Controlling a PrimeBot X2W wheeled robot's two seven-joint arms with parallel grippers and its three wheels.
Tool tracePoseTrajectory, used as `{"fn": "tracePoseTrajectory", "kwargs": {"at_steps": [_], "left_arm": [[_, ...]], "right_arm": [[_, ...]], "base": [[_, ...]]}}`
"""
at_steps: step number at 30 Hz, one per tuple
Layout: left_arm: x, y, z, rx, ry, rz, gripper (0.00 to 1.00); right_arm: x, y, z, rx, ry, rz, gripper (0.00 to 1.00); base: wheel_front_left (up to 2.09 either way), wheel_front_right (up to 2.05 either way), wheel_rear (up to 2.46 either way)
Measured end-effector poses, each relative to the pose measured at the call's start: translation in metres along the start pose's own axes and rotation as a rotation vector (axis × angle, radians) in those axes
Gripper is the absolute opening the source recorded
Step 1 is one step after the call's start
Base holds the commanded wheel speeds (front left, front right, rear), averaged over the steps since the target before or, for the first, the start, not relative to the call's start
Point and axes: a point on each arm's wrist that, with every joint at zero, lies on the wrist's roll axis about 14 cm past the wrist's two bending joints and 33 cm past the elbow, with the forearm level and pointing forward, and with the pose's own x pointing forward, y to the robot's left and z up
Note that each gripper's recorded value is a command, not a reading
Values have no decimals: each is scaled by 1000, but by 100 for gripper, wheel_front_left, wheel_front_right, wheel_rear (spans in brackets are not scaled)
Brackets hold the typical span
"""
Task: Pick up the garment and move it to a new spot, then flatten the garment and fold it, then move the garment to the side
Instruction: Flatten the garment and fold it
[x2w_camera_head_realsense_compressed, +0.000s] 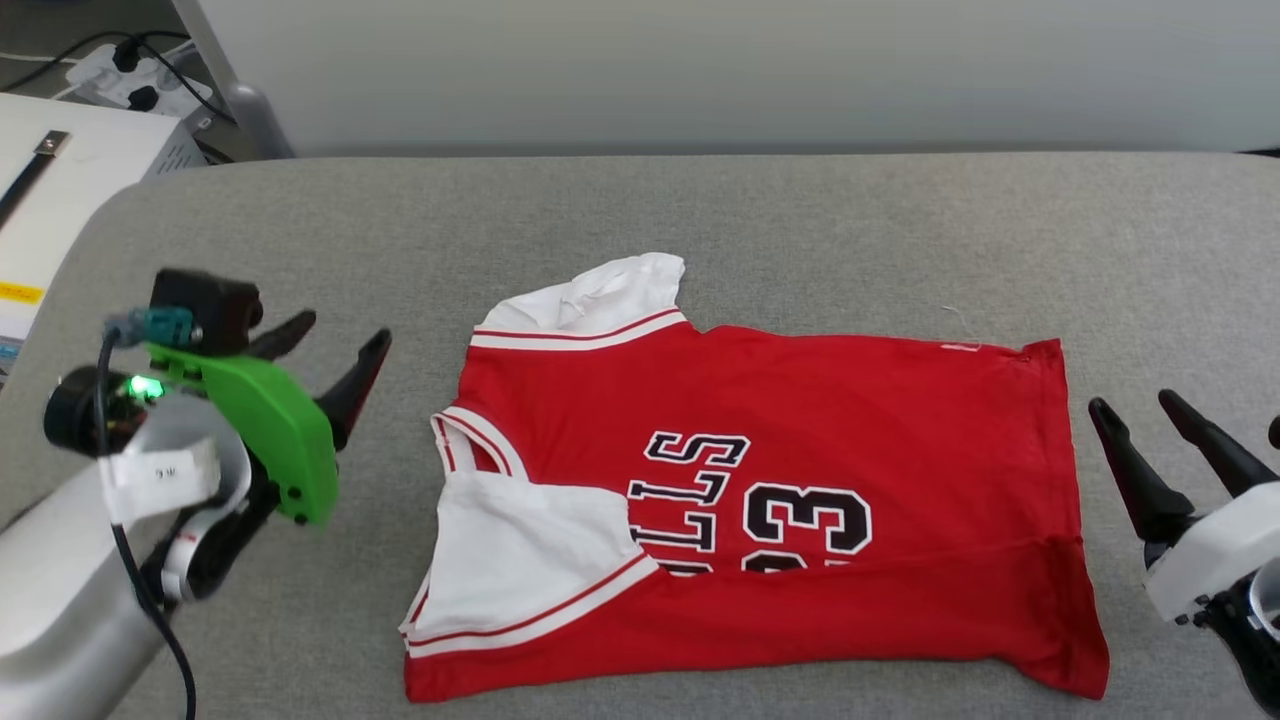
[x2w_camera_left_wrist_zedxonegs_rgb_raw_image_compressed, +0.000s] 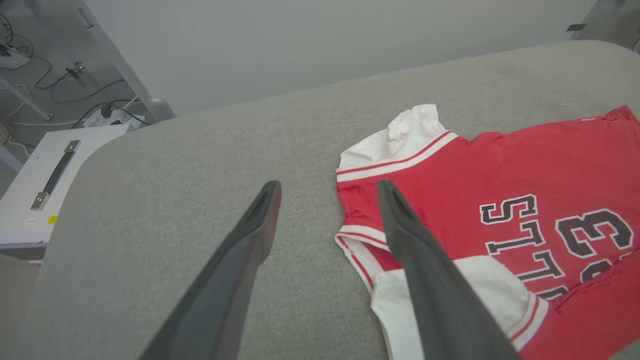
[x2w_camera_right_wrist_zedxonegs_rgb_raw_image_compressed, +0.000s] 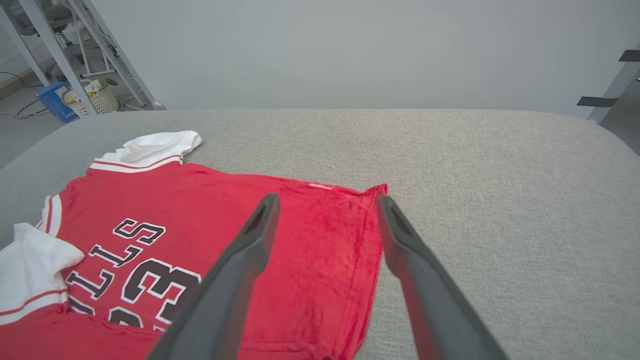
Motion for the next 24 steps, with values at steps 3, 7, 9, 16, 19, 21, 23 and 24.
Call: {"fn": "tracePoseTrajectory", "kwargs": {"at_steps": [3,7,9,16,19,21,23,24], "left_arm": [[22,0,26,43,-38,-21,100],[58,-8,64,100,-79,-74,100],[98,-23,71,127,0,-148,100],[151,-44,18,133,336,-235,100],[160,-49,-16,127,498,-260,100],[165,-45,-39,151,586,-256,100],[170,-40,-55,155,641,-247,100],[172,-37,-64,152,665,-242,100]], "right_arm": [[6,5,6,-4,-35,0,100],[14,4,4,-6,-39,-8,100],[22,-4,-1,-14,-26,-28,100],[37,-14,-11,-32,-1,-47,100],[43,-17,-16,-32,10,-51,100],[47,-20,-19,-33,18,-56,100],[51,-23,-21,-35,20,-60,100],[53,-24,-23,-35,24,-60,100]], "base": [[0,0,0],[0,0,0],[0,0,0],[0,0,0],[0,0,0],[0,0,0],[0,0,0],[0,0,0]]}}
